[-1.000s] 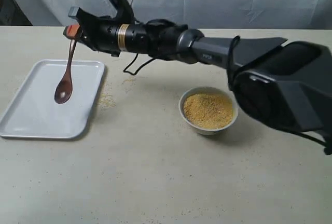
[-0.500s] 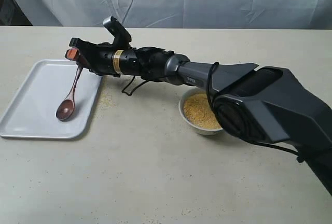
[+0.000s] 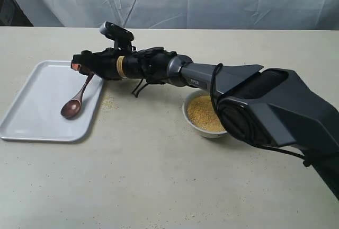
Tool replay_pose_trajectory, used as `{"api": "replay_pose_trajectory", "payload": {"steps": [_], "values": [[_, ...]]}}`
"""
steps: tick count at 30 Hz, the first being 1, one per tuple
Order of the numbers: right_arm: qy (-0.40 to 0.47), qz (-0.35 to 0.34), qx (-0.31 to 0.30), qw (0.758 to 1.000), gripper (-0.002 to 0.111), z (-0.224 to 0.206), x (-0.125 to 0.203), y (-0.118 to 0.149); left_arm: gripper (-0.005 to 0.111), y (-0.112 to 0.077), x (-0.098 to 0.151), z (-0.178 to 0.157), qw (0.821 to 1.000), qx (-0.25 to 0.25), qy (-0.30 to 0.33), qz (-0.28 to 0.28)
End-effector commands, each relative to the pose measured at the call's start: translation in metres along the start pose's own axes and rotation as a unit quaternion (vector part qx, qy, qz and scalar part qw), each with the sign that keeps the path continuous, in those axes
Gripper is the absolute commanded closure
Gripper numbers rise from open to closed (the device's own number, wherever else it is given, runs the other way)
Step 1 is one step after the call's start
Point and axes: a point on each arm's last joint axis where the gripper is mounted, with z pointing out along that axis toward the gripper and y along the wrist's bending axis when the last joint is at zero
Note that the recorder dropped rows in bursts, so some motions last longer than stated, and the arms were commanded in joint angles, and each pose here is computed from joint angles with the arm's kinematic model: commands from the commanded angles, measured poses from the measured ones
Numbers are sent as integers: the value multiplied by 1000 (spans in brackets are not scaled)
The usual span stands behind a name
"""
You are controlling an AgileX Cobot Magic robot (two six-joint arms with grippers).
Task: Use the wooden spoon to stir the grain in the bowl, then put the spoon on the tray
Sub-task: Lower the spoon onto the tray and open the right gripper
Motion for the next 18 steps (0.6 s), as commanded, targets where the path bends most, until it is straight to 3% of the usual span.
{"api": "replay_pose_trajectory", "payload": {"steps": [1,4,11,18], "values": [[12,-42,2,999,40,-4,-6,6,107,0,0,0,1000,0,-5,-1],[28,-117,8,993,40,-5,-8,12,107,0,0,0,1000,0,-5,-1],[-4,-124,40,991,41,-8,-19,11,107,0,0,0,1000,0,-5,-1],[6,-157,17,987,41,-7,-17,26,107,0,0,0,1000,0,-5,-1]]}}
